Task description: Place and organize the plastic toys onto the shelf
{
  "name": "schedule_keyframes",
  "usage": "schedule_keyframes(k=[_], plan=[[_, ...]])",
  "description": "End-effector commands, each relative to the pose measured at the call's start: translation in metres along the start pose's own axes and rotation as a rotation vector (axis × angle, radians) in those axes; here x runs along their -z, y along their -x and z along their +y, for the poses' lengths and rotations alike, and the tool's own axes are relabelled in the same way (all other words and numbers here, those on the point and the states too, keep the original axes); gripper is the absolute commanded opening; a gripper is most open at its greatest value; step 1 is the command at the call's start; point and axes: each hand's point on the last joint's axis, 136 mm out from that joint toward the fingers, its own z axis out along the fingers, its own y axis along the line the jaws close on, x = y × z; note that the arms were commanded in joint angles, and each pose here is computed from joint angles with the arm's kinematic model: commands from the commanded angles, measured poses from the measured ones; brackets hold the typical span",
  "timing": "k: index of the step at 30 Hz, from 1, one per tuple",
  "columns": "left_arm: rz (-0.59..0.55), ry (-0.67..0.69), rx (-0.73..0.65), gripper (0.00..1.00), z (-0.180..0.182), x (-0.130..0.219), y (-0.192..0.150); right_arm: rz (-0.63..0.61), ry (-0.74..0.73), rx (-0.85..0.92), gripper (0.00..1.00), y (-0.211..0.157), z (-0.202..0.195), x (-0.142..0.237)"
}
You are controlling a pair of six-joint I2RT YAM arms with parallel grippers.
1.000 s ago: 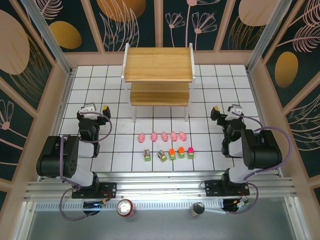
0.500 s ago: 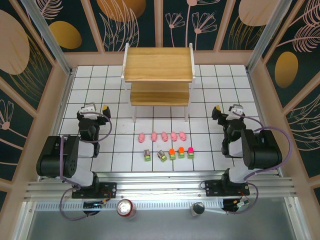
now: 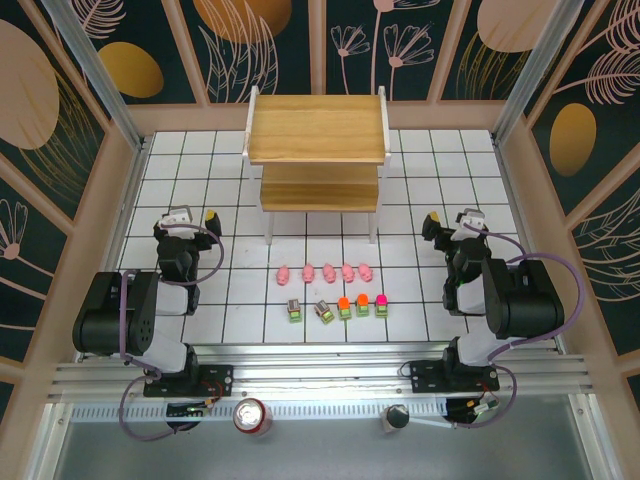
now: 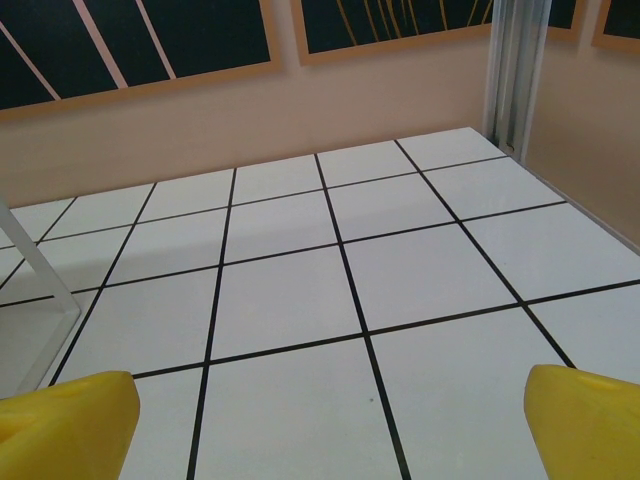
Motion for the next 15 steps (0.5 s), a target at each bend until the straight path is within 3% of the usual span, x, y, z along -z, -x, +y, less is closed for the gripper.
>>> schedule_keyframes(k=[1, 15], plan=[[-0.013, -0.007, 0.006, 0.99, -0.0001, -0.0008, 0.0034, -0.023, 0.020, 0.016, 0.99, 0.0067, 0.0053, -0.0031], [-0.014, -0.007, 0.006, 0.99, 0.0002, -0.0005, 0.0035, -0.021, 0.040, 0.022, 0.99, 0.0068, 0.0088, -0.0037]])
